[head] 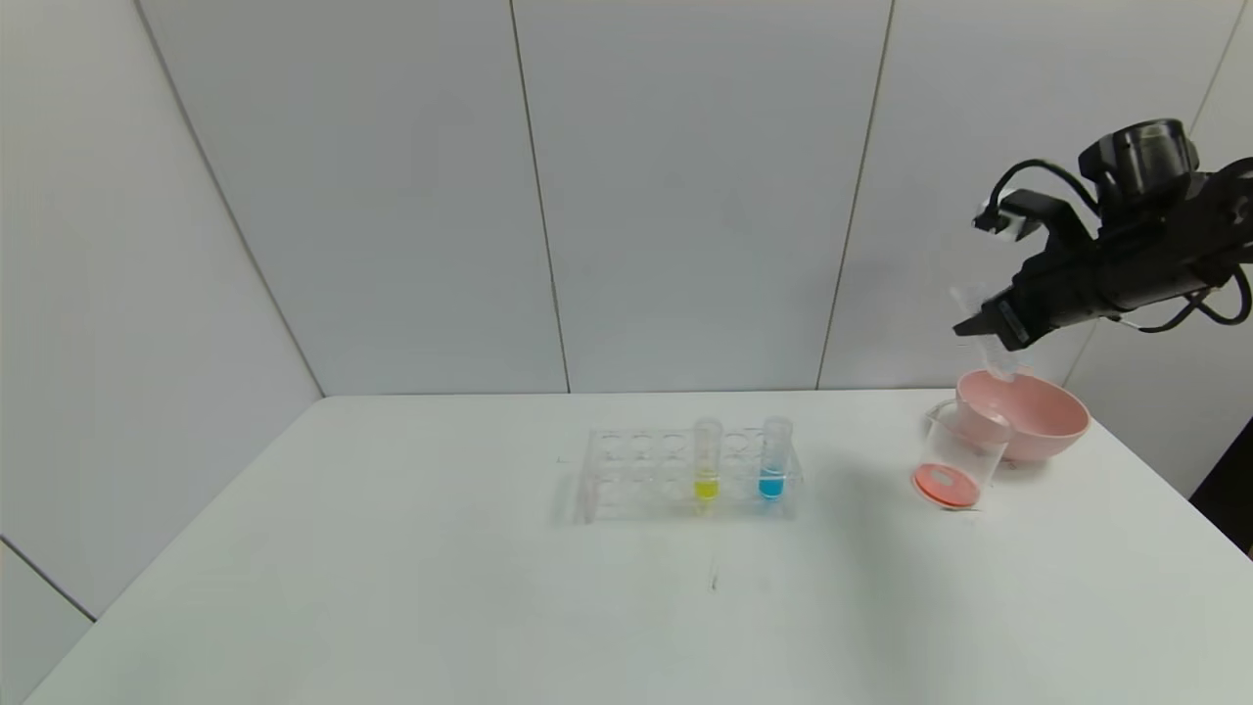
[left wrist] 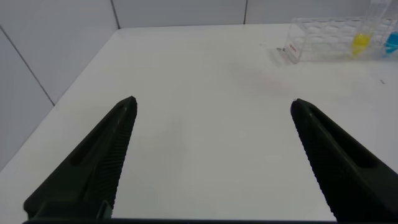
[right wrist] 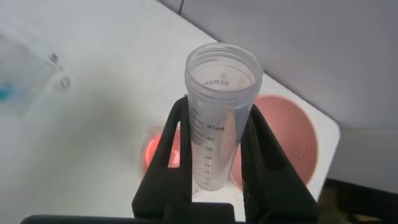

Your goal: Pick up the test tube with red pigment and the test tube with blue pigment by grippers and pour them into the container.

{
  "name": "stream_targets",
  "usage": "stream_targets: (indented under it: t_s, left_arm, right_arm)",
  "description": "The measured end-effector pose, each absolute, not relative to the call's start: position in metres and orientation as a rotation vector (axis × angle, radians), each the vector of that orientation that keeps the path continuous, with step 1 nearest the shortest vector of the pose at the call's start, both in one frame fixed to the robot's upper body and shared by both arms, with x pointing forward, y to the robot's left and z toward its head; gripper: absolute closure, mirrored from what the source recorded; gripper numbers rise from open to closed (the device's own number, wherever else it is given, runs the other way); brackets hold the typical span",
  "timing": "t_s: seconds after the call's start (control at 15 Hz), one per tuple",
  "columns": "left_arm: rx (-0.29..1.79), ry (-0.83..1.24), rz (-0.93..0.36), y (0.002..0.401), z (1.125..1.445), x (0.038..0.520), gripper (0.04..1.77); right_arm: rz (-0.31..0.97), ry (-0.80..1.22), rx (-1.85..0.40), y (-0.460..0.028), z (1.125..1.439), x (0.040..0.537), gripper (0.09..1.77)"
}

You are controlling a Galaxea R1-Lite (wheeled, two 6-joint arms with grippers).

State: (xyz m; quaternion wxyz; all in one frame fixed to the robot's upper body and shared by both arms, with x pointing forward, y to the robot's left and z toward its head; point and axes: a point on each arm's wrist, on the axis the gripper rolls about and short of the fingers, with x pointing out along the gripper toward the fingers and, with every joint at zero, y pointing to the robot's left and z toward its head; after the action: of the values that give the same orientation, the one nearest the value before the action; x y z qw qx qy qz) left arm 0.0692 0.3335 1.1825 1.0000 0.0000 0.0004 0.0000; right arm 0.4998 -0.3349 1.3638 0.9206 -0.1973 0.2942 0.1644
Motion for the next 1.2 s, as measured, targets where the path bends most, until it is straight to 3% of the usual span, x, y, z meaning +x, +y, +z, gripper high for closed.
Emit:
stream_targets:
  t_s: [0.2,0.33,0.73,0.93,1.2]
  left_arm:
    - [0.000,0.001,0.000,0.334,1.183,0.069,0.05]
    - [0.000,0.001,0.000,0.334,1.183,0.069,0.05]
    - [0.000,0.001,0.000,0.334,1.183,0.069,0.05]
    - [0.000,0.001,0.000,0.334,1.183,0.069,0.05]
    - [0.000,0.001,0.000,0.334,1.183,0.069,0.05]
  right_arm:
    - [0.284,0.500,-0.109,-0.334,1.391,0.488,1.35]
    - [0.263,0.458,-0.033,-0.338,1.395,0.478,1.35]
    - [0.216,0.325,0.032,-0.361,1.365,0.432,1.35]
    - [0.128,0.276,0.079,-0.389,1.359,0.405,1.35]
    - [0.060,0.263,0.087,-0.419,1.345,0.411,1.35]
